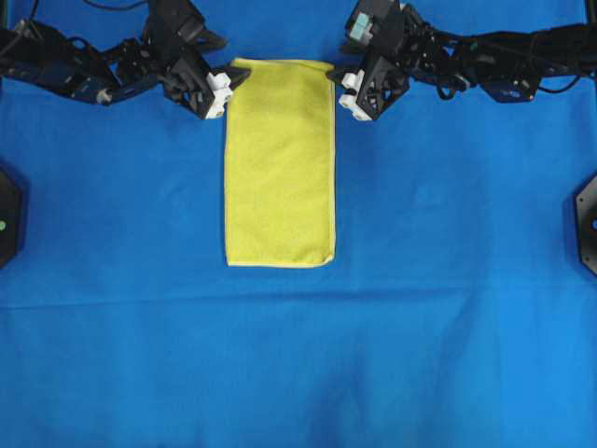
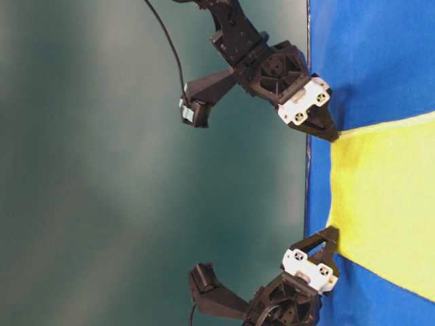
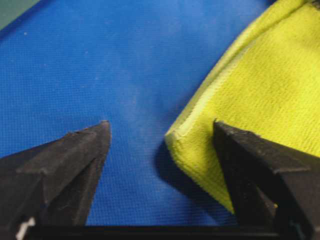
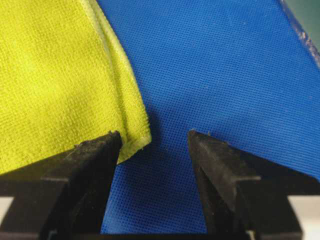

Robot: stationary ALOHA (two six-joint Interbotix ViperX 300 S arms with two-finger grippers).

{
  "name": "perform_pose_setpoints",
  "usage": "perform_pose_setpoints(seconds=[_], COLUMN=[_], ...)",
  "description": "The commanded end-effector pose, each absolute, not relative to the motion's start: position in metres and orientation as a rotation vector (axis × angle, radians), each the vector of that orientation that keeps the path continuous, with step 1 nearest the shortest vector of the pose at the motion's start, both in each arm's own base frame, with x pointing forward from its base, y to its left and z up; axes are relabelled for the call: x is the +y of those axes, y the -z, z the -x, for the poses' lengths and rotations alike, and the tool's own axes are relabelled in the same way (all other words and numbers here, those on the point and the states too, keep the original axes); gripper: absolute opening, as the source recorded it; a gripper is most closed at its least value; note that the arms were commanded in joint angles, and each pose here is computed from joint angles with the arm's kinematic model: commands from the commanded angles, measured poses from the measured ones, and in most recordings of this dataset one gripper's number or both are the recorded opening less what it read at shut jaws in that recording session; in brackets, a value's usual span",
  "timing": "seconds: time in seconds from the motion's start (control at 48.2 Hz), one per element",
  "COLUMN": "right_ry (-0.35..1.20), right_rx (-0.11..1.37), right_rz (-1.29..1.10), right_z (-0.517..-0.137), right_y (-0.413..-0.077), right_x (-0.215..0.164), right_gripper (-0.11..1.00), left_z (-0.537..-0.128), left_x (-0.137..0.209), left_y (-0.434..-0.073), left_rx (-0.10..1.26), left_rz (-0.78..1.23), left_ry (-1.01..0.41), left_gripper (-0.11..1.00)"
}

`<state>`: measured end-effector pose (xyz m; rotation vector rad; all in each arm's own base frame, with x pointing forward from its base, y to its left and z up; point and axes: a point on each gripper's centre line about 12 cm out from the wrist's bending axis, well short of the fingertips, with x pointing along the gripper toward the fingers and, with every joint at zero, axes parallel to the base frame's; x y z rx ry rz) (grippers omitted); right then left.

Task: Fold a vertical towel.
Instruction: 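Lower both grippers and pinch the far corners of the towel, then lift the far edge and pull both grippers toward the near edge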

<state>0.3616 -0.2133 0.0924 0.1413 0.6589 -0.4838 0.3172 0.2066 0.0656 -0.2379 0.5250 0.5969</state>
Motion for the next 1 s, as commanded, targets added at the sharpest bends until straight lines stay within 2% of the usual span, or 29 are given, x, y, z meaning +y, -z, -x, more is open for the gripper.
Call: perform_pose_setpoints(seconds=[0.0,0.166,0.27,0.332,0.457,0.54,0.581,0.83,0.975], right_ry=[0.486,0.486,0.484,0.479,0.464,0.464,0.463,0.47,0.482], right_rx=[0.626,0.642,0.658,0.665,0.685,0.693,0.692,0.677,0.649], right_rz=[-0.132,-0.137,-0.139,-0.137,-0.124,-0.125,-0.124,-0.128,-0.127], right_z=[-0.368,-0.37,-0.369,-0.369,-0.368,-0.368,-0.368,-0.368,-0.366], right_y=[-0.101,-0.093,-0.089,-0.088,-0.086,-0.085,-0.086,-0.09,-0.103], right_x=[-0.217,-0.219,-0.218,-0.217,-0.214,-0.213,-0.213,-0.215,-0.218], right_gripper=[0.61,0.58,0.47,0.34,0.03,0.03,0.03,0.03,0.02], left_z=[-0.322,-0.322,-0.323,-0.324,-0.326,-0.329,-0.33,-0.331,-0.333], left_x=[0.21,0.211,0.211,0.211,0.21,0.207,0.206,0.207,0.211], left_y=[-0.073,-0.073,-0.073,-0.072,-0.071,-0.072,-0.073,-0.078,-0.091], left_rx=[0.493,0.494,0.502,0.509,0.513,0.511,0.51,0.498,0.471], left_rz=[0.232,0.233,0.238,0.238,0.225,0.215,0.214,0.205,0.186], left_ry=[-0.6,-0.602,-0.602,-0.599,-0.589,-0.577,-0.574,-0.575,-0.578], left_gripper=[0.78,0.76,0.73,0.63,0.3,0.09,0.03,0.03,0.03])
